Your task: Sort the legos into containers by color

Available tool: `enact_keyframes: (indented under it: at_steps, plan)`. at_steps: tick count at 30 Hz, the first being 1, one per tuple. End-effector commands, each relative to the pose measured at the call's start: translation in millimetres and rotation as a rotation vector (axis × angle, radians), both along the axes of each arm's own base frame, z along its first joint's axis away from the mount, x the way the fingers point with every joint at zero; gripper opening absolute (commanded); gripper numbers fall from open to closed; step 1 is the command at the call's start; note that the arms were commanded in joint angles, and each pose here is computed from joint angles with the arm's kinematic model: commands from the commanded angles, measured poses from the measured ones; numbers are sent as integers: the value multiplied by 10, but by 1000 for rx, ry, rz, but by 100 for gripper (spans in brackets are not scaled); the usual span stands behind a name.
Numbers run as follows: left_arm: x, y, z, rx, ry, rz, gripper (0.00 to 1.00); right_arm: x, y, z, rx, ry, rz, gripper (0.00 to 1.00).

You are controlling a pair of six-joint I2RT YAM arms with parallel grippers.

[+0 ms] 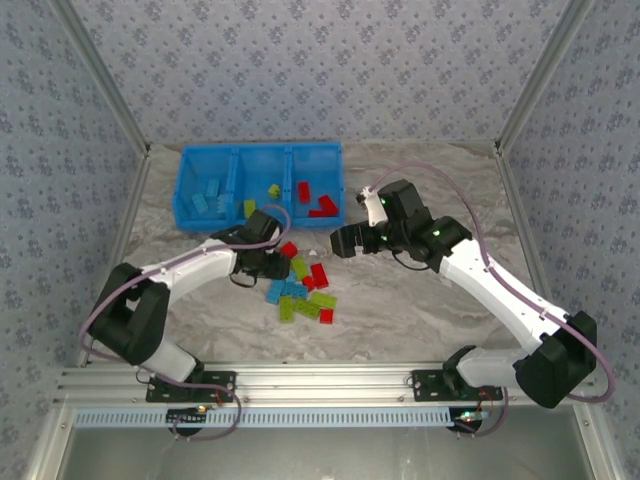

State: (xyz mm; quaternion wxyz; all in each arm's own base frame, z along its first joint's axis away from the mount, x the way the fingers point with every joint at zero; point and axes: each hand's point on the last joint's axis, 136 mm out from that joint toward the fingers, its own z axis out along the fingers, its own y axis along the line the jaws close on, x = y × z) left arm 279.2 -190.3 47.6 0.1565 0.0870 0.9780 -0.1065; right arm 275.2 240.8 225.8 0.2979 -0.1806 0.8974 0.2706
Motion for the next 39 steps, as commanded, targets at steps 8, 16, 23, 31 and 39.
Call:
enact_keyframes:
  at_steps: [8,16,23,31,39]
  plan:
    - [112,154,-113,118,-18,5,35,-30,9,-26,27,45,-13,100]
    - [137,43,-141,62,-14,7,15,-69,145,-46,56,91,33,100]
    - [176,203,607,74,-171,40,13,-50,160,-8,58,84,28,100]
    - [773,998,1555,164,-484,239,13,19,177,-2,64,61,11,100]
    - [1825,1659,1313,164,-440,437,13,-55,70,-17,60,65,-34,100]
